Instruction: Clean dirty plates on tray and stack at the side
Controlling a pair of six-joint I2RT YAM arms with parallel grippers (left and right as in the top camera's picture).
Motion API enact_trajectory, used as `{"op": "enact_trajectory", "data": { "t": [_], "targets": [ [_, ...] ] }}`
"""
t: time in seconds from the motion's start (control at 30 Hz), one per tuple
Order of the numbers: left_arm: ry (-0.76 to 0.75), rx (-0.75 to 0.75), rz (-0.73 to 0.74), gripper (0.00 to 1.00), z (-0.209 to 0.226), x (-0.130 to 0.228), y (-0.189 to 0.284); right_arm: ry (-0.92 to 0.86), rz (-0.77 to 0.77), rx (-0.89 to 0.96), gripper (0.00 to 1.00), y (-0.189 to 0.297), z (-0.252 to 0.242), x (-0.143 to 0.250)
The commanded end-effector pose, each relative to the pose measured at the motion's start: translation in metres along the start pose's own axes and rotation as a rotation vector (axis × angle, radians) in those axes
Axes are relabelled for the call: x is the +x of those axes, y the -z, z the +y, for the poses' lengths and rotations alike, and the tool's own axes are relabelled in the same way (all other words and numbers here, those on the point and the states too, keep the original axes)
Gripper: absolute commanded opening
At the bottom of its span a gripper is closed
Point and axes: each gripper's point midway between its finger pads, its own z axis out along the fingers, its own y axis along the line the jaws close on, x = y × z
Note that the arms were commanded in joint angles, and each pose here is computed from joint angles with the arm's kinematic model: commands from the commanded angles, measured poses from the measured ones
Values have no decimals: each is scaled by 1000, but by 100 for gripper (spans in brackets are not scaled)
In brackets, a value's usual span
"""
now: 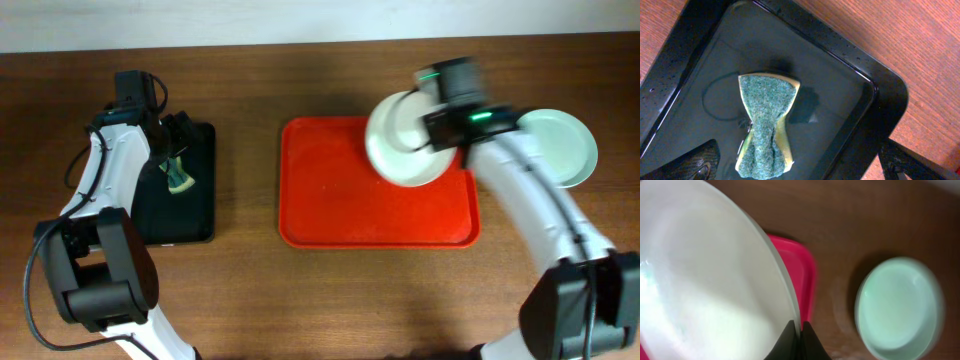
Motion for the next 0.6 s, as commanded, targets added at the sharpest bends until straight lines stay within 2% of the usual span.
{"op": "enact_trajectory", "data": {
  "t": [0.0, 0.13, 0.23, 0.37, 0.47, 0.53, 0.57],
  "targets": [
    [3, 22, -25, 99, -4, -8, 10, -385, -13, -315, 4, -15, -53, 15],
    [3, 22, -25, 99, -4, -8, 10, -814, 46, -190, 4, -49, -174, 85],
    [3, 22, -25, 99, -4, -8, 10, -1076, 78, -121, 4, -71, -223, 130],
    [3, 22, -25, 99, -4, -8, 10, -1185, 61, -70, 4, -96, -255, 159],
    [3, 22, -25, 99, -4, -8, 10, -1170, 13, -55, 5, -102, -265, 154],
    [3, 22, -25, 99, -4, -8, 10, -1160, 1, -56, 9, -103, -265, 149],
    [3, 22, -25, 99, -4, -8, 10, -1156, 3, -60, 15, -104, -263, 148]
  ]
}}
